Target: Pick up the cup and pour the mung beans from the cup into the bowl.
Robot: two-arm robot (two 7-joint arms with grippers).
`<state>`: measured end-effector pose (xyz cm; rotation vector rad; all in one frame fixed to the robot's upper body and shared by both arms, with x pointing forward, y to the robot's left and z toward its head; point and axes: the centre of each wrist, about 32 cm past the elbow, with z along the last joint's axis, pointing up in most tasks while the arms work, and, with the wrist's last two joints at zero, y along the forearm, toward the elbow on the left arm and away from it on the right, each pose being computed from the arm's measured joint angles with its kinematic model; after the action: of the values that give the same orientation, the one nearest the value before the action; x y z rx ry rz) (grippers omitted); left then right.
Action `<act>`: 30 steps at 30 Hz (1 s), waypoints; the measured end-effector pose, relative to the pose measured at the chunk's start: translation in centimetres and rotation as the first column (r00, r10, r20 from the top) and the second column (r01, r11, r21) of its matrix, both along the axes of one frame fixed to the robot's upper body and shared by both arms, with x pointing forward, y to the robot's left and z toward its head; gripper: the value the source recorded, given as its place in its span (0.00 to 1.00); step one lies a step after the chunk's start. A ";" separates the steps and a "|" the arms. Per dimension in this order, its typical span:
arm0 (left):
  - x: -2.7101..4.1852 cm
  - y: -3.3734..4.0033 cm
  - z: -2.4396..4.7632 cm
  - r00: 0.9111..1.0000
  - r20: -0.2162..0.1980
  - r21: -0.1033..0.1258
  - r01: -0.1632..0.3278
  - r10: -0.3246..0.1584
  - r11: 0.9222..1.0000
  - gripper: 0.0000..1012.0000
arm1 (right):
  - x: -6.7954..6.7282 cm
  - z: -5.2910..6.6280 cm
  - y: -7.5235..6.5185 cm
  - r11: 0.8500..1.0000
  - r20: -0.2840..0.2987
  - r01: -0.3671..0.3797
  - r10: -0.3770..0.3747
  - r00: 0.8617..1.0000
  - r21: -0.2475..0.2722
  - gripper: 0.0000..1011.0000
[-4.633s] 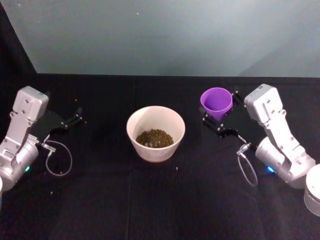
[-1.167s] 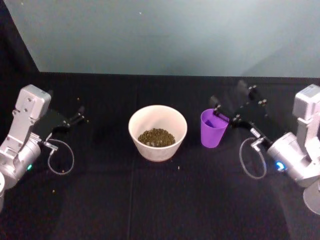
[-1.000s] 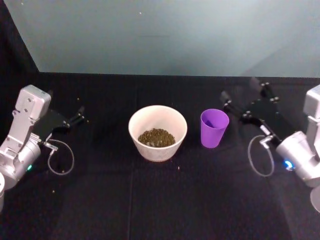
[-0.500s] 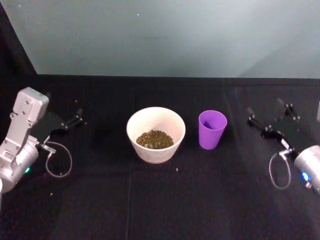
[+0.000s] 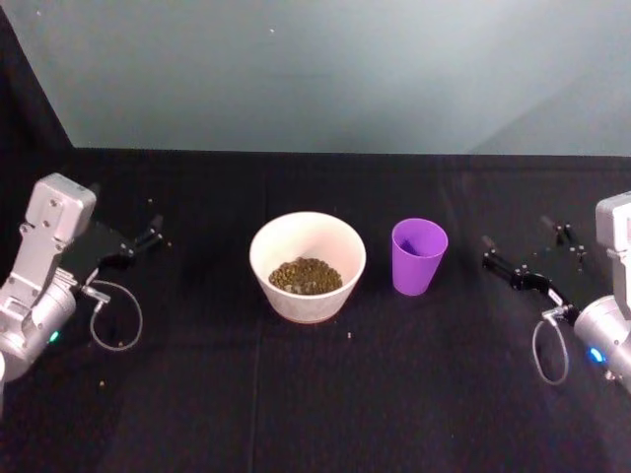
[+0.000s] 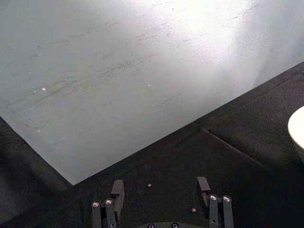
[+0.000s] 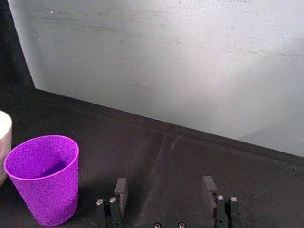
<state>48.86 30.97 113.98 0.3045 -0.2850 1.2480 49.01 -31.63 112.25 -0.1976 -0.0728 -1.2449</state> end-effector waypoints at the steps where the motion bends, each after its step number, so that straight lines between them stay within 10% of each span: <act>1: 0.00 0.00 0.00 1.000 0.000 0.000 0.000 0.000 1.000 0.99 | 0.0 0.1 0.1 1.000 0.005 0.003 -0.003 1.000 -0.008 0.99; 30: 0.00 0.00 0.00 1.000 0.000 0.000 0.000 0.000 1.000 0.99 | 0.0 0.1 0.2 1.000 0.010 0.001 -0.001 1.000 -0.007 0.99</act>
<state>48.86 30.97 113.98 0.3045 -0.2850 1.2479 49.00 -31.45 112.39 -0.1976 -0.0853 -1.2472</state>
